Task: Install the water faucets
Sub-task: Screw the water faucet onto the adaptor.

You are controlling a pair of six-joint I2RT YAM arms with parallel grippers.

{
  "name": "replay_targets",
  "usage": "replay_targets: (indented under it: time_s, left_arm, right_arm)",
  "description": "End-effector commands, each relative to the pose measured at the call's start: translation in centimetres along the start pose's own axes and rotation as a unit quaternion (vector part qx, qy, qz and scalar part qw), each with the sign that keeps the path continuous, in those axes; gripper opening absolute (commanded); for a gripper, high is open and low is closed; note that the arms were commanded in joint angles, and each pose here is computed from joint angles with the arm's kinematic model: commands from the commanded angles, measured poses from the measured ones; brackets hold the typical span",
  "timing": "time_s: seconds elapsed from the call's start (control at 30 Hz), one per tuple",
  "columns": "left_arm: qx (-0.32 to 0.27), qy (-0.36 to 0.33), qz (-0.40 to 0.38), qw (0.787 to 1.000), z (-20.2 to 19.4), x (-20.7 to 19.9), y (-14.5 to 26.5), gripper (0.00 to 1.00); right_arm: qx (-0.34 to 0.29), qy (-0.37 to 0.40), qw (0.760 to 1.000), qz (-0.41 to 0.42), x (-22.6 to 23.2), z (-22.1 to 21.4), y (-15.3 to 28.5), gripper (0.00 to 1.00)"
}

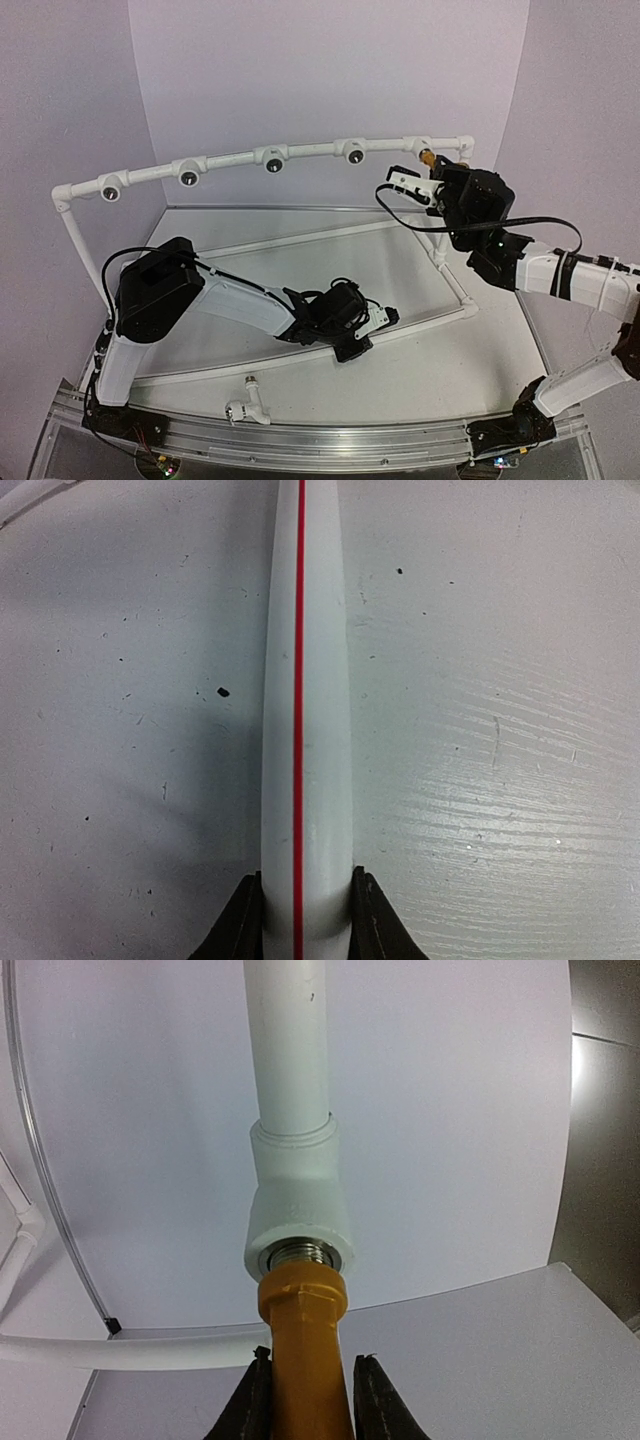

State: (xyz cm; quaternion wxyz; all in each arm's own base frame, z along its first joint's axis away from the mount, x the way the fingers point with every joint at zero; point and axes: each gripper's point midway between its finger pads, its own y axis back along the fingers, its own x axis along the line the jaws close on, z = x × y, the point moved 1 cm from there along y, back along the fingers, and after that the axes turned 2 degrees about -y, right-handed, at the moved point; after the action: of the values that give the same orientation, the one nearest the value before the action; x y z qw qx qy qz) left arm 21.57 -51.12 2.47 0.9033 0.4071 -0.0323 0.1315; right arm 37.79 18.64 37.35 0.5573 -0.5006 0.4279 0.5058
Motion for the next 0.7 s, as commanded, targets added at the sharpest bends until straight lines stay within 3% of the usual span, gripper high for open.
replay_targets:
  time_s: [0.0,0.67]
  left_arm:
    - [0.099,-0.038,-0.084,0.991,-6.2,-4.6,-0.5,0.00]
    - [0.102,-0.043,-0.090,0.990,-6.4,-5.3,-0.7,0.00]
  right_arm:
    - [-0.019,-0.058,0.998,-0.019,-2.0,1.6,-0.4,0.00]
    - [-0.015,-0.205,0.978,-0.014,-3.2,2.3,-0.7,0.00]
